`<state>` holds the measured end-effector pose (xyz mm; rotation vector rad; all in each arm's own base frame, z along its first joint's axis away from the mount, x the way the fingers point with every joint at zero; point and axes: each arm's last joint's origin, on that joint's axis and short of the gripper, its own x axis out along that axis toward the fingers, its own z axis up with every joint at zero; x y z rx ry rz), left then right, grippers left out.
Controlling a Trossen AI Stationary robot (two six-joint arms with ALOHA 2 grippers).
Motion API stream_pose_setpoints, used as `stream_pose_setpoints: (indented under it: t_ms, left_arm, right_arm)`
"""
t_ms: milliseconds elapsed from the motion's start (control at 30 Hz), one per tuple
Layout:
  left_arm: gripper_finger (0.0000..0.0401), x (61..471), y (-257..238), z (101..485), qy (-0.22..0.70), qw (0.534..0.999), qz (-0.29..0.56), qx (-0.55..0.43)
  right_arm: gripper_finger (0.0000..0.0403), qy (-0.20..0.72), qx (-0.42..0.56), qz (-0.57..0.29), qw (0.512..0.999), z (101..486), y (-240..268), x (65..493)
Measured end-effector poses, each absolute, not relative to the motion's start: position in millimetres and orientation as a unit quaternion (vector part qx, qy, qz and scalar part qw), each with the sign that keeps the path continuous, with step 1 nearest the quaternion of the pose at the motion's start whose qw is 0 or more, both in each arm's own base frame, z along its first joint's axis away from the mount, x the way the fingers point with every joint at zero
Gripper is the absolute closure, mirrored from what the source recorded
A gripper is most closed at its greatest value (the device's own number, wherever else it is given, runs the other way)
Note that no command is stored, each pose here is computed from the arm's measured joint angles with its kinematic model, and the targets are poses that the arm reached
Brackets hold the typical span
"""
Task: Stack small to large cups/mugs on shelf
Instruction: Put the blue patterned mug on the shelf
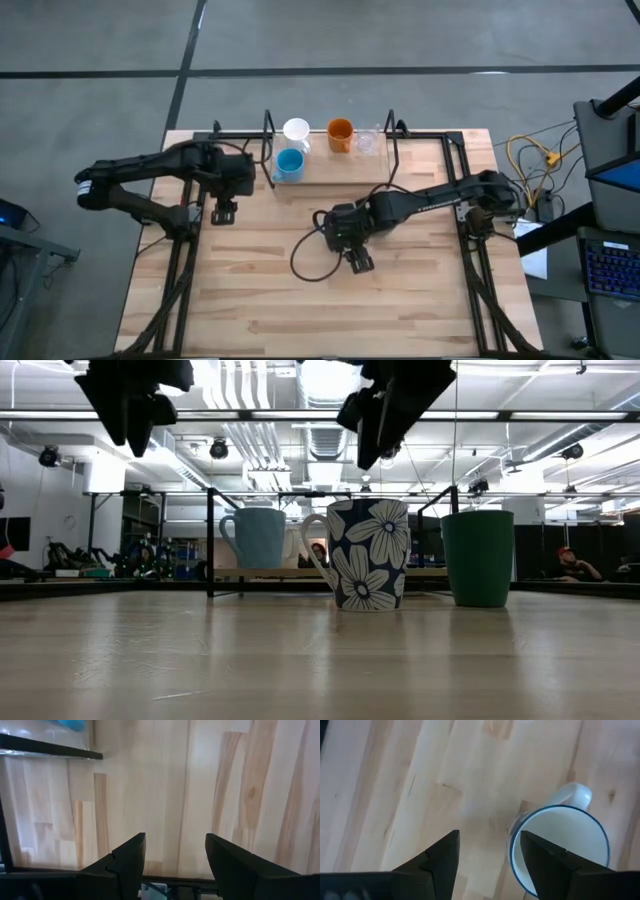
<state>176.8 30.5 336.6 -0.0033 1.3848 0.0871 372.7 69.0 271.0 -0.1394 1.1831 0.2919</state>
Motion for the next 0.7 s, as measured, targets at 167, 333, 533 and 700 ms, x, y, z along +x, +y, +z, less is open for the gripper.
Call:
stream_pose_setpoints:
  t_ms: [167, 333, 533, 700]
  left_arm:
    - [0.0208, 181, 31, 333, 0.646, 0.762, 0.04, -0.002]
    - [0.0208, 182, 31, 332, 0.647, 0.762, 0.04, -0.002]
    - [0.0208, 181, 31, 333, 0.644, 0.764, 0.04, -0.001]
    - [0.0208, 180, 31, 333, 0.644, 0.764, 0.04, -0.001]
  right_arm:
    - [0.0199, 0.568, -0.072, 0.141, 0.808, 258, 70, 378]
    - [0.0199, 0.577, -0.066, 0.132, 0.803, 251, 61, 379]
    - [0.0199, 0.578, -0.034, 0.098, 0.81, 243, 42, 382]
    - [0.0199, 0.58, -0.003, 0.098, 0.809, 223, 32, 380]
